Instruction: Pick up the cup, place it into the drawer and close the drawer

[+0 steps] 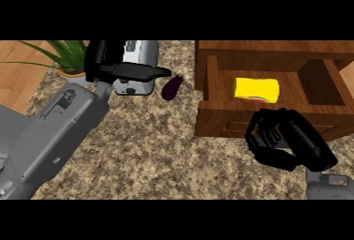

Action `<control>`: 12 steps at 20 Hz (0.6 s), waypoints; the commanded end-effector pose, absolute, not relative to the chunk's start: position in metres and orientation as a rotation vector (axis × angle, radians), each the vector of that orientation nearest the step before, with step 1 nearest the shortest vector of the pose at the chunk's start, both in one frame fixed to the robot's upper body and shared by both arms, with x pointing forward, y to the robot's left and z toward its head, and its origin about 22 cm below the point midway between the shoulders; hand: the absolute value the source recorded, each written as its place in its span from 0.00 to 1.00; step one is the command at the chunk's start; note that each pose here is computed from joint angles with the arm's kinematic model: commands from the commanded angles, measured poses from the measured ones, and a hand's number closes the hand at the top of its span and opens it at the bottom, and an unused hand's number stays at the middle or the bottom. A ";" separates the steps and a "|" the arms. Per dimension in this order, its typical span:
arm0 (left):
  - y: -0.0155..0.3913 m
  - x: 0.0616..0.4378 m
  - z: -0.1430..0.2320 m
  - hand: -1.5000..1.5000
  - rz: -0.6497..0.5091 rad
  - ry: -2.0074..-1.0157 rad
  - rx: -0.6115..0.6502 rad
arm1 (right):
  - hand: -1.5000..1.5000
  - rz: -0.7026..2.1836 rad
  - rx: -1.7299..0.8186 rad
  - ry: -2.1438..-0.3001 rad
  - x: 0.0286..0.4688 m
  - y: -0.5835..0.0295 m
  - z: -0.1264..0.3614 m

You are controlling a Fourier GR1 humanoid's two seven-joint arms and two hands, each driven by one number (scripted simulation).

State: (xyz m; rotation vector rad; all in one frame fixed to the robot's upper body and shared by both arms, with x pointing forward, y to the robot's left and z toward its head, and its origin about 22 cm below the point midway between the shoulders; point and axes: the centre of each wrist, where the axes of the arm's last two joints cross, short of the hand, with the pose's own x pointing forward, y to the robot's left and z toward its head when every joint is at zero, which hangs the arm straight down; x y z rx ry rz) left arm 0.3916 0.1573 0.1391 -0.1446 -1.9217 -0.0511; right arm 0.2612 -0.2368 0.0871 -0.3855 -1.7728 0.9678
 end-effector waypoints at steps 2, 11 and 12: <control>0.205 0.383 0.134 0.00 -0.030 -1.903 -0.125 | 1.00 1.226 -0.528 -1.666 0.276 -0.224 0.056; 0.244 0.349 0.119 0.00 -0.006 -1.904 -0.146 | 1.00 1.305 -0.636 -1.592 0.346 -0.219 0.004; 0.251 0.344 0.113 0.00 -0.005 -1.896 -0.129 | 1.00 1.314 -0.647 -1.591 0.353 -0.198 0.006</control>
